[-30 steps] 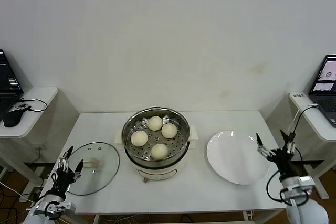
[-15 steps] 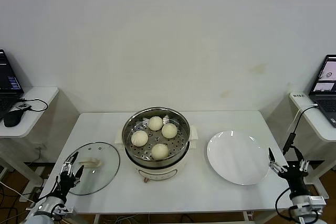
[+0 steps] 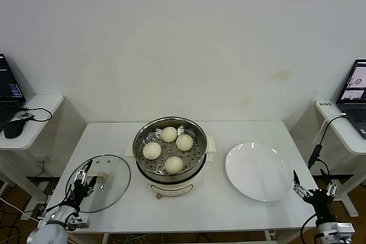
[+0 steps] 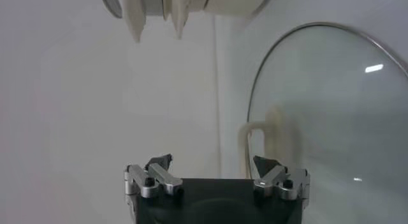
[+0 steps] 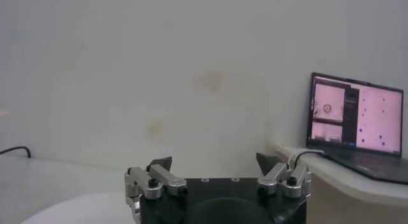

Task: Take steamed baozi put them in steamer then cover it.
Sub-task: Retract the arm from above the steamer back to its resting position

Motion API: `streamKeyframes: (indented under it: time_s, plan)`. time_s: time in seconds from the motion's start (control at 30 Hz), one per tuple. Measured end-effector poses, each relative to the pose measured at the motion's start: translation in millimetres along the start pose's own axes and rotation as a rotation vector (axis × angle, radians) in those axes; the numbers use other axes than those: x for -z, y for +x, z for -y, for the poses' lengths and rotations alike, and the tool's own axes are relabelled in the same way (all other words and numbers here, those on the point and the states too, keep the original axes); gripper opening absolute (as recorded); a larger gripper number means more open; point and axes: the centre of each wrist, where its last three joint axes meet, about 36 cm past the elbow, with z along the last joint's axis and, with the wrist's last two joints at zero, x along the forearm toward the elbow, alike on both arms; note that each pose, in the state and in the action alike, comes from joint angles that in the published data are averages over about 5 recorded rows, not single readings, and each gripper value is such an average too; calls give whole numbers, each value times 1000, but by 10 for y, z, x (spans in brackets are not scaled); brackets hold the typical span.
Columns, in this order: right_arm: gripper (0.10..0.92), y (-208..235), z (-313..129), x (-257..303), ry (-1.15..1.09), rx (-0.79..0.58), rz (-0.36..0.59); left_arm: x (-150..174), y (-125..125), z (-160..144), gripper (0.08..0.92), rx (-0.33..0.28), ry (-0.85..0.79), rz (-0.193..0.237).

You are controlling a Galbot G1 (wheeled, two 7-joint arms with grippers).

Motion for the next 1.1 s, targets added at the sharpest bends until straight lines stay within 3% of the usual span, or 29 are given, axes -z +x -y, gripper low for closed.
streamKeyframes:
  time_s: [0.3, 0.73, 1.1]
  plan:
    - [823, 7, -43, -68, -3, 8, -16, -27, -195, 45, 793, -1, 23, -12]
    - [823, 2, -109, -91, -7, 26, -24, -104, -244, 180, 424, -25, 40, -42]
    - [823, -22, -178, -69, -5, 47, -12, -167, -173, 21, 149, 31, 54, -51]
